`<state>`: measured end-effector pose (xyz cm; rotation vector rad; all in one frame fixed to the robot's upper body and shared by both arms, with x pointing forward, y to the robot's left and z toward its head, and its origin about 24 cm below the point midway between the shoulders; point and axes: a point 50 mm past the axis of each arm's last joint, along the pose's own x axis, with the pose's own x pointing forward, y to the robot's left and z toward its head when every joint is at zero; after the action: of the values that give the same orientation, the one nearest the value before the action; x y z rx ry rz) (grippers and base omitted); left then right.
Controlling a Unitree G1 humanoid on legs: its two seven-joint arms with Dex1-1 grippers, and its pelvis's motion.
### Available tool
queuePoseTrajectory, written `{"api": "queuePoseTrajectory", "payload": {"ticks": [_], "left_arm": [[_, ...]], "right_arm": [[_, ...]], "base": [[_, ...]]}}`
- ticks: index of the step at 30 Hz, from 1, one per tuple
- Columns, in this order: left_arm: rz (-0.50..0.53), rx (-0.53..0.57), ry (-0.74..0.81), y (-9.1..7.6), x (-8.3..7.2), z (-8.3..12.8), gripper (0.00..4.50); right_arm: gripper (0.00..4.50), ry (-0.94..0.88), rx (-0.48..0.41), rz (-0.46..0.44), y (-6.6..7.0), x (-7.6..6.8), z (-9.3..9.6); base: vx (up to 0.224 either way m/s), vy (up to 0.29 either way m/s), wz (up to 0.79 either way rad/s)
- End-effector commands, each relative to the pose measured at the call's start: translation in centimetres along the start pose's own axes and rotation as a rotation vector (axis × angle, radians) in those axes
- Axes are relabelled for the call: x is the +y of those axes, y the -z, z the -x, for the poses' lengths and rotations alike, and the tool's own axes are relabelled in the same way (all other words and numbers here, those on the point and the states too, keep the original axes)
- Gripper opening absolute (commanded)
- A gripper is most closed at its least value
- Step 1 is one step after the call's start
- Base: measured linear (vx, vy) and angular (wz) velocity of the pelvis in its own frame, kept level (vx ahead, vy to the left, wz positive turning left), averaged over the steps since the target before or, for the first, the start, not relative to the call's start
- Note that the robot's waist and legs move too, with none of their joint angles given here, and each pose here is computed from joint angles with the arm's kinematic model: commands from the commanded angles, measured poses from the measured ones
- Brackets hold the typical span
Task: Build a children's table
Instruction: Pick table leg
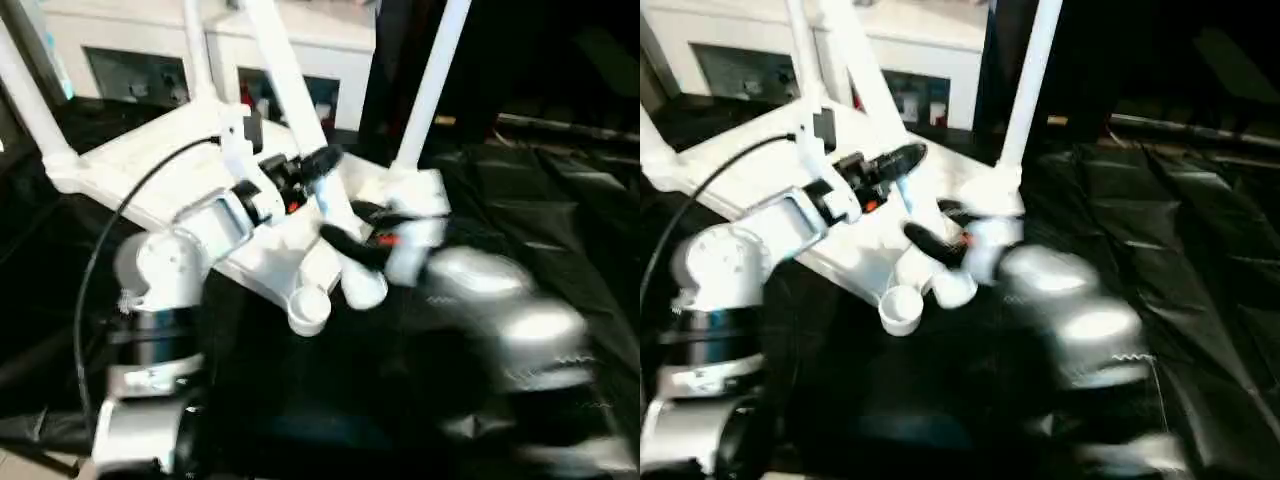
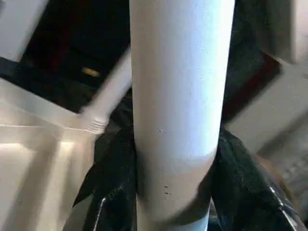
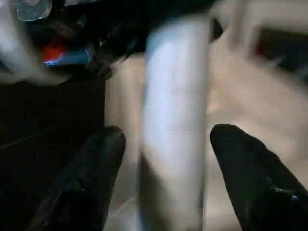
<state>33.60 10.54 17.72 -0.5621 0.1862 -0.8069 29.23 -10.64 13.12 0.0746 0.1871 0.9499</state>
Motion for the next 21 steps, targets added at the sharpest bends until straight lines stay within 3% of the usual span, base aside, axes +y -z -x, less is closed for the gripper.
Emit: {"api": "queuePoseTrajectory", "payload": {"ticks": [1,6,11,17,21], "left_arm": [[-0.035,0.022,0.119,-0.6,-1.7,-0.1,1.79],[-0.050,0.074,0.268,-0.9,-3.1,0.8,1.79],[-0.028,0.060,0.332,-1.3,-3.8,0.9,1.79],[-0.048,0.076,0.344,-1.4,-3.8,1.0,1.79],[-0.052,0.085,0.342,-1.3,-3.7,1.0,1.79]], "right_arm": [[3.32,-0.097,0.037,-0.075,-0.1,0.3,0.9],[3.32,-0.133,0.115,-0.175,0.3,-0.1,1.8],[3.32,-0.171,0.132,-0.239,0.0,0.1,2.2],[2.64,-0.148,0.168,-0.239,0.5,-0.2,2.1],[2.42,-0.150,0.180,-0.242,0.7,0.0,2.1]], "base": [[0.000,0.000,0.00],[0.000,0.000,0.00],[0.000,0.000,0.00],[0.000,0.000,0.00],[0.000,0.000,0.00]]}}
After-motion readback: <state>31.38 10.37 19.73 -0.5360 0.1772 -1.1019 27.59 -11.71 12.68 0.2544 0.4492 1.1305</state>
